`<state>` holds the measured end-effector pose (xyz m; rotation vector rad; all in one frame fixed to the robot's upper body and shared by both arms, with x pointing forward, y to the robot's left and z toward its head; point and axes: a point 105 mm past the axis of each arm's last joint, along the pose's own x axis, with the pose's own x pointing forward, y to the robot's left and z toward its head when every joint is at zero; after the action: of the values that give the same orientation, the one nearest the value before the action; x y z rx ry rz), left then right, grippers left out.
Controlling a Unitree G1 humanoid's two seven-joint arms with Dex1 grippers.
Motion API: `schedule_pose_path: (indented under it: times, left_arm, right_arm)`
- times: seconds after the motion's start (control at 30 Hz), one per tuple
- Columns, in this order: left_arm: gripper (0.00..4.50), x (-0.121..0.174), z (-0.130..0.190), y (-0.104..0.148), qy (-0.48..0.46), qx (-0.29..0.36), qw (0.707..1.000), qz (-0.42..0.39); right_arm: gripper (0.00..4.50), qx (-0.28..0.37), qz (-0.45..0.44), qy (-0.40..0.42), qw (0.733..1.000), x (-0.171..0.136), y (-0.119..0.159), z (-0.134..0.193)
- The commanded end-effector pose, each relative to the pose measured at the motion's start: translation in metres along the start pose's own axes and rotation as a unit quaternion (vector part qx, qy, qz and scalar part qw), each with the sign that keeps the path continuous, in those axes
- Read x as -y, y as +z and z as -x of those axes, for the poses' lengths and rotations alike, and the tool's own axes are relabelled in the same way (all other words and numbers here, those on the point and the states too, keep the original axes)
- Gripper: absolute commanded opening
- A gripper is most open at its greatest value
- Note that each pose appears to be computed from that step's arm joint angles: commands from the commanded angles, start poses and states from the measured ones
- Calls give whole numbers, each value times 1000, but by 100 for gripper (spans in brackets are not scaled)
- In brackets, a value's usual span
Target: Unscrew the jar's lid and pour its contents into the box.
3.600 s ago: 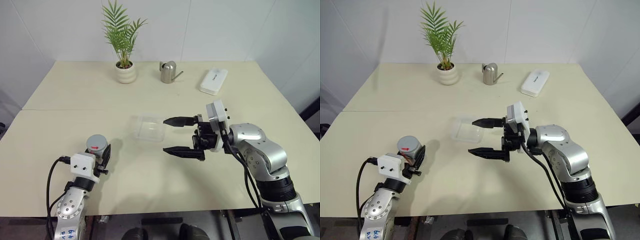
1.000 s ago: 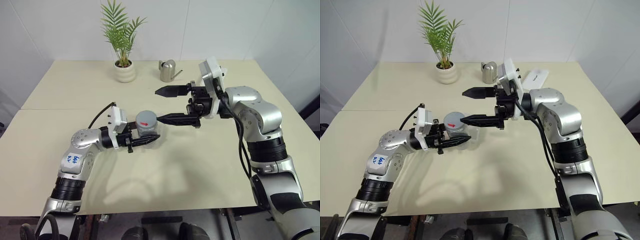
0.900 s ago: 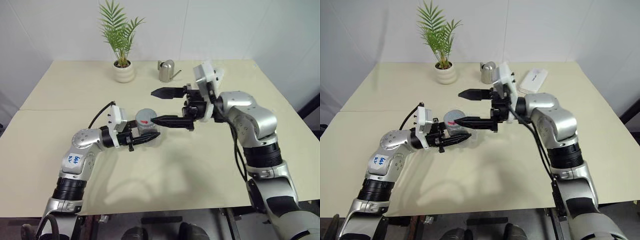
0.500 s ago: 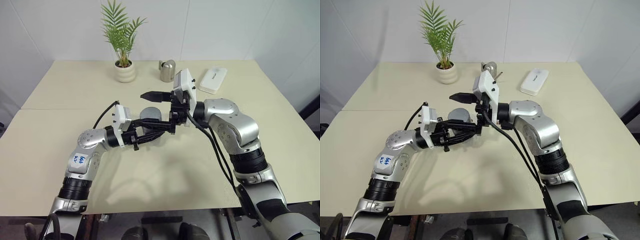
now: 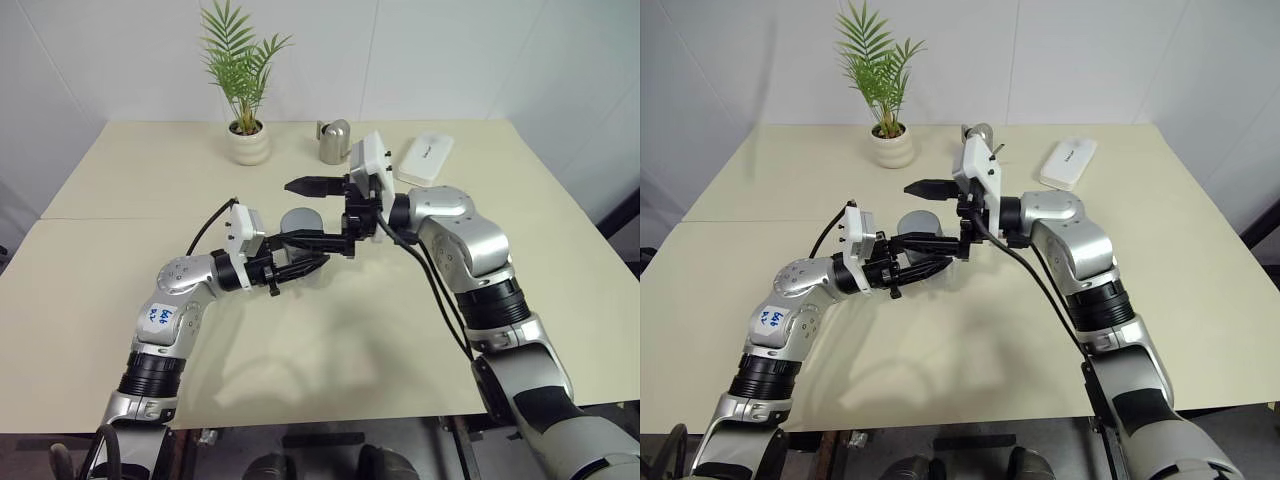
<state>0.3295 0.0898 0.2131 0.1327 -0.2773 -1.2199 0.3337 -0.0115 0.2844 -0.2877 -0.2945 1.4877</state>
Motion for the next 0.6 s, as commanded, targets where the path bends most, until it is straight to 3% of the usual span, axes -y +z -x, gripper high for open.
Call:
schedule_pose_path:
  times: [0.03, 0.3, 0.4, 0.6]
  left_arm:
    - [197, 9, -3, 21, -32, 30, 998, -36]
    - [197, 10, -2, 21, -32, 32, 998, -35]
    - [197, 9, 0, 20, -30, 30, 999, -33]
    - [197, 6, 1, 19, -27, 22, 999, -31]
  right_arm:
    - [449, -15, 16, -73, 997, 30, 4, 36]
    - [449, -26, 4, -100, 995, 41, -1, 66]
    - [449, -9, -22, -80, 996, 33, 3, 74]
    - [449, 29, -27, 1, 999, -1, 21, 43]
